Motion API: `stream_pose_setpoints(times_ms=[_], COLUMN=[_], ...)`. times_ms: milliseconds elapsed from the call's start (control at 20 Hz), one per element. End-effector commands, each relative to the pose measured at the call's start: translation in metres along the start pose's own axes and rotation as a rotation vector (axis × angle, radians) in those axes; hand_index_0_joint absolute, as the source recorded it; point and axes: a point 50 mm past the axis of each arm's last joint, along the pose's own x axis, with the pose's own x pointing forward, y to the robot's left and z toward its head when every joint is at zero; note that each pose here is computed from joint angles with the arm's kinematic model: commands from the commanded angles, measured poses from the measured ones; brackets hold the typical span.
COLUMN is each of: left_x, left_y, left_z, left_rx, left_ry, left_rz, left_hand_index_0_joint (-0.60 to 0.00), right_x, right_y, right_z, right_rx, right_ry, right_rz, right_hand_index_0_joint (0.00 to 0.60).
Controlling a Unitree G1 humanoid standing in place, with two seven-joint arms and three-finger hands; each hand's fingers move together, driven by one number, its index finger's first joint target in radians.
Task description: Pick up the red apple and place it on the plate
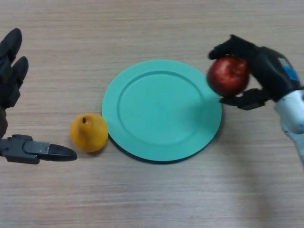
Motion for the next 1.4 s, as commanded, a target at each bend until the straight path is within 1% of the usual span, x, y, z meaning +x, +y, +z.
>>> stream_pose_setpoints(times_ms=[50,100,150,200,250,300,350,400,450,500,550,600,650,700,750,800,850,900,950,1000,1050,1100,1150,1200,1250,1300,1350,1400], left_x=[-0.006,-0.006,-0.006,-0.007,-0.008,-0.008,-0.009,-0.008,-0.008,-0.008,-0.008,-0.008,-0.008,-0.007,-0.007,-0.005,-0.004,-0.001,0.0,0.001,0.002,0.003,0.003,0.006,0.007,0.01,0.011,0.011], left_y=[0.017,0.018,0.019,0.019,0.019,0.021,0.022,0.023,0.024,0.026,0.027,0.028,0.028,0.028,0.028,0.029,0.03,0.035,0.036,0.034,0.034,0.031,0.03,0.027,0.026,0.024,0.022,0.02], left_z=[0.043,0.045,0.045,0.046,0.047,0.047,0.047,0.048,0.048,0.048,0.048,0.046,0.045,0.044,0.044,0.044,0.044,0.046,0.048,0.049,0.049,0.045,0.044,0.042,0.042,0.043,0.043,0.043], left_rx=[0.072,0.064,0.063,0.064,0.064,0.062,0.063,0.061,0.06,0.06,0.06,0.06,0.061,0.059,0.059,0.069,0.07,0.064,0.067,0.079,0.076,0.081,0.08,0.083,0.08,0.074,0.079,0.095], left_ry=[-0.238,-0.24,-0.24,-0.242,-0.242,-0.249,-0.253,-0.255,-0.257,-0.262,-0.267,-0.283,-0.283,-0.281,-0.28,-0.288,-0.295,-0.303,-0.305,-0.303,-0.299,-0.295,-0.294,-0.298,-0.297,-0.289,-0.284,-0.27], left_rz=[0.032,0.035,0.035,0.035,0.035,0.036,0.037,0.042,0.045,0.054,0.063,0.088,0.089,0.094,0.096,0.109,0.114,0.134,0.138,0.119,0.113,0.102,0.1,0.098,0.097,0.079,0.065,0.03], left_hand_index_0_joint=[0.0,0.0,0.0,0.0,0.0,0.0,0.0,0.0,0.0,0.0,0.0,0.0,0.0,0.0,0.0,0.0,0.0,0.0,0.0,0.0,0.0,0.0,0.0,0.0,0.0,0.0,0.0,0.0], right_x=[0.017,0.015,0.014,0.011,0.01,0.008,0.006,0.005,0.005,0.004,0.004,0.004,0.005,0.008,0.009,0.01,0.01,0.005,0.003,-0.01,-0.014,-0.031,-0.037,-0.051,-0.057,-0.07,-0.075,-0.086], right_y=[-0.024,-0.003,0.002,0.018,0.023,0.035,0.04,0.042,0.043,0.045,0.047,0.045,0.043,0.036,0.033,0.021,0.015,-0.003,-0.01,-0.031,-0.037,-0.05,-0.054,-0.064,-0.068,-0.07,-0.07,-0.07], right_z=[0.035,0.039,0.042,0.041,0.041,0.04,0.039,0.038,0.038,0.038,0.038,0.039,0.039,0.043,0.045,0.05,0.052,0.053,0.052,0.052,0.051,0.047,0.046,0.047,0.048,0.05,0.051,0.054], right_rx=[0.094,0.226,0.23,0.293,0.308,0.324,0.33,0.327,0.323,0.315,0.31,0.315,0.326,0.38,0.399,0.453,0.462,0.542,0.56,0.614,0.617,0.642,0.65,0.682,0.7,0.738,0.75,0.772], right_ry=[-0.138,-0.081,-0.073,-0.034,-0.016,0.034,0.056,0.065,0.071,0.081,0.088,0.094,0.096,0.098,0.095,0.074,0.059,0.051,0.054,0.03,0.028,0.032,0.03,0.006,-0.004,-0.006,-0.001,-0.005], right_rz=[-0.13,-0.071,-0.07,-0.044,-0.029,0.039,0.071,0.091,0.106,0.126,0.138,0.133,0.125,0.091,0.077,0.041,0.029,-0.013,-0.03,-0.076,-0.084,-0.107,-0.117,-0.155,-0.17,-0.178,-0.174,-0.181], right_hand_index_0_joint=[0.6,0.6,0.6,0.6,0.6,0.6,0.6,0.45,0.35,0.2,0.1,0.0,0.0,0.0,0.0,0.0,0.0,0.0,0.0,0.0,0.0,0.0,0.0,0.0,0.0,0.0,0.0,0.0])
